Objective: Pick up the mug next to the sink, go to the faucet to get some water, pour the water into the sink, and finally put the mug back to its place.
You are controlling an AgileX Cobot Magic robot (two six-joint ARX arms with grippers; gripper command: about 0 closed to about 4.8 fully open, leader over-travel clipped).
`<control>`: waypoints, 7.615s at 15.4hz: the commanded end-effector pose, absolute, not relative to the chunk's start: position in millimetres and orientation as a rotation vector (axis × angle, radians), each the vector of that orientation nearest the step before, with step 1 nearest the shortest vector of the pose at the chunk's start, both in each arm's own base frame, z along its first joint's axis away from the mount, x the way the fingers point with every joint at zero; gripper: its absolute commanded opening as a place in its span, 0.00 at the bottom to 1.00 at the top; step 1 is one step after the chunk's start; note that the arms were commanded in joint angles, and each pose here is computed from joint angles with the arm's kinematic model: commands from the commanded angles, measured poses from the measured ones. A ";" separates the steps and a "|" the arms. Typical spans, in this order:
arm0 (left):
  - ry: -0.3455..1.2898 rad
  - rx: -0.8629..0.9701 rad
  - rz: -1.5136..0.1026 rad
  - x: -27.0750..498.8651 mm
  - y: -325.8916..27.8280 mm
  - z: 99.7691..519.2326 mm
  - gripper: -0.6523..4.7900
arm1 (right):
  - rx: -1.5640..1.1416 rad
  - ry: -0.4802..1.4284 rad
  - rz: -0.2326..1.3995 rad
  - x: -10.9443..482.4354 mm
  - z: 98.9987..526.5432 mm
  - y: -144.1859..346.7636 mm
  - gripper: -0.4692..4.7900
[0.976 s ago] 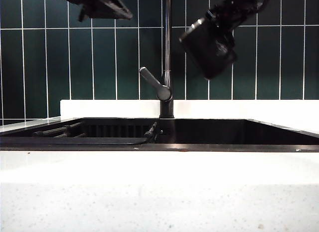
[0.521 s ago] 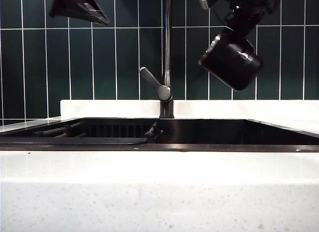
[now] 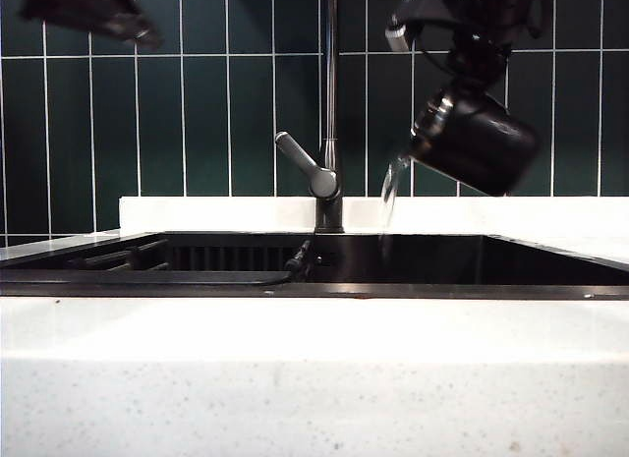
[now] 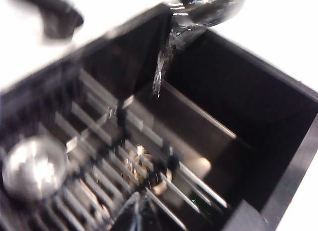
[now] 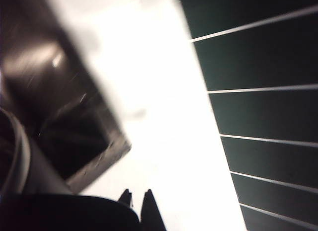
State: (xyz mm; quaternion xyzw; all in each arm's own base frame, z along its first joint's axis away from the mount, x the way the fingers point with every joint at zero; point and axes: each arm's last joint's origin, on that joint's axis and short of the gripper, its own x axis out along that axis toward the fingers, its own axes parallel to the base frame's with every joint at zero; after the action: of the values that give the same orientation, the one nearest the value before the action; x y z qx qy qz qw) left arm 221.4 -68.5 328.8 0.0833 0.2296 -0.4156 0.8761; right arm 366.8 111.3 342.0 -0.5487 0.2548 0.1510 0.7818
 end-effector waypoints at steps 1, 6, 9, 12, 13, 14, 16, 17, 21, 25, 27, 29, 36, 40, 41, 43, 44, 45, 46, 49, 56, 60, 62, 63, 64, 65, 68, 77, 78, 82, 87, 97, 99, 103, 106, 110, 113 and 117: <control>0.449 0.054 -0.784 201.2 -62.9 318.5 0.11 | -1.303 0.495 0.380 364.1 350.1 111.5 0.09; 0.429 0.002 -0.746 170.6 -55.0 298.8 0.11 | -1.388 0.522 0.435 374.4 333.2 115.1 0.09; 0.415 0.005 -0.745 156.9 -51.7 296.9 0.11 | -1.456 0.654 0.380 381.0 310.4 124.6 0.08; 0.407 0.010 -0.746 145.4 -49.0 300.0 0.11 | -1.507 0.639 0.212 386.9 308.6 141.1 0.08; 0.408 0.010 -0.746 143.3 -48.5 300.2 0.11 | -1.532 0.633 0.166 387.4 311.1 142.9 0.08; 0.411 0.009 -0.745 142.1 -48.2 300.0 0.11 | -1.557 0.628 0.106 388.1 314.6 144.2 0.08; 0.431 0.006 -0.745 141.1 -48.0 298.4 0.11 | -1.577 0.605 0.009 387.5 322.9 148.2 0.08; 0.438 0.005 -0.747 140.8 -47.9 297.8 0.11 | -1.575 0.581 -0.020 385.8 327.0 153.2 0.08; 0.442 0.003 -0.750 140.4 -47.9 297.5 0.11 | -1.606 0.546 -0.013 378.5 329.6 169.7 0.08; 0.443 0.003 -0.753 140.2 -48.0 297.5 0.11 | -1.617 0.537 0.000 376.2 329.5 174.7 0.08; 0.440 0.003 -0.752 140.3 -48.0 297.7 0.11 | -1.628 0.553 0.015 375.4 327.7 174.4 0.08; 0.440 0.003 -0.752 140.4 -48.0 297.8 0.11 | -1.637 0.564 0.032 374.6 326.1 174.2 0.08; 0.445 -0.001 -0.752 140.2 -47.9 297.5 0.11 | -1.699 0.532 0.134 367.1 329.3 178.9 0.08; 0.442 -0.001 -0.751 140.3 -48.0 297.7 0.11 | -1.394 0.502 0.040 371.9 332.5 172.0 0.08; 0.444 -0.001 -0.751 140.3 -48.0 297.6 0.11 | -1.314 0.490 0.013 373.2 333.7 170.5 0.08; 0.460 -0.004 -0.751 139.6 -47.8 296.2 0.11 | -1.054 0.469 -0.057 380.3 338.1 152.4 0.08; 0.475 -0.005 -0.750 139.0 -47.6 295.0 0.11 | -0.928 0.463 -0.085 383.2 341.8 138.7 0.08; 0.486 -0.006 -0.749 138.5 -47.5 294.1 0.11 | -0.836 0.454 -0.110 384.8 346.2 126.1 0.08; 0.501 -0.008 -0.745 137.9 -47.3 292.9 0.11 | -0.727 0.440 -0.135 386.1 352.7 108.3 0.08; 0.551 -0.014 -0.740 135.7 -46.6 288.9 0.11 | -0.454 0.384 -0.142 384.8 372.0 53.3 0.08; 0.606 0.030 -0.676 131.9 -43.8 284.0 0.11 | -0.230 0.370 -0.149 379.6 342.8 -6.5 0.08; 0.567 0.042 -0.662 124.5 -41.6 288.4 0.11 | -0.147 0.305 -0.145 376.5 293.1 -8.3 0.08; 0.542 0.045 -0.663 119.7 -40.5 291.1 0.11 | -0.149 0.280 -0.180 369.9 277.1 -9.7 0.08; 0.531 0.048 -0.655 117.6 -39.8 292.3 0.11 | -0.151 0.286 -0.218 365.8 268.8 -13.5 0.08; 0.527 0.051 -0.648 116.2 -39.2 292.7 0.11 | -0.154 0.298 -0.232 364.1 264.2 -14.2 0.08; 0.527 0.052 -0.645 114.3 -38.7 292.9 0.11 | -0.140 0.319 -0.262 361.2 257.5 -19.9 0.08; 0.532 0.052 -0.641 111.2 -37.9 292.7 0.11 | 0.006 0.316 -0.307 349.4 251.7 -31.0 0.08; 0.554 0.066 -0.646 101.6 -35.6 291.0 0.11 | 0.035 0.373 -0.264 333.0 231.8 -30.5 0.10; 0.546 0.069 -0.645 98.9 -34.9 291.7 0.11 | 0.037 0.378 -0.268 332.7 231.2 -32.5 0.17; 0.525 0.075 -0.631 89.5 -32.3 293.3 0.11 | 0.030 0.468 -0.273 324.4 229.4 -31.9 0.38; 0.520 0.076 -0.628 83.2 -30.7 293.4 0.11 | 0.019 0.566 -0.283 292.6 226.3 -29.6 0.39; 0.290 0.118 -0.467 34.3 -14.6 301.8 0.11 | 0.027 0.251 -0.120 187.6 289.5 3.8 0.19; 0.272 0.119 -0.466 35.2 -14.8 303.4 0.11 | 0.034 0.201 -0.029 164.8 301.4 10.5 0.19; 0.189 0.115 -0.463 41.2 -16.2 306.6 0.11 | 0.051 0.107 0.149 126.0 316.5 14.1 0.19; 0.124 0.114 -0.460 53.0 -19.0 299.4 0.11 | 0.052 0.078 0.180 97.2 318.7 12.1 0.19; 0.081 0.114 -0.458 73.1 -23.7 273.5 0.11 | 0.022 0.065 0.116 82.9 306.2 8.7 0.17; 0.065 0.114 -0.456 84.7 -26.4 251.7 0.11 | 0.020 0.043 0.090 79.9 287.0 7.7 0.09; 0.124 0.122 -0.362 93.6 -25.7 224.0 0.11 | 0.018 0.064 0.058 82.5 258.9 7.0 0.09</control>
State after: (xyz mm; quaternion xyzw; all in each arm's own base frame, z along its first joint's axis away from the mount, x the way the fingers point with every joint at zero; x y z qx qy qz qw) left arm 92.2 -26.5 225.5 0.0590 0.0649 -0.1994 0.9760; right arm 81.8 7.8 259.9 0.0107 0.0418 0.0448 0.9981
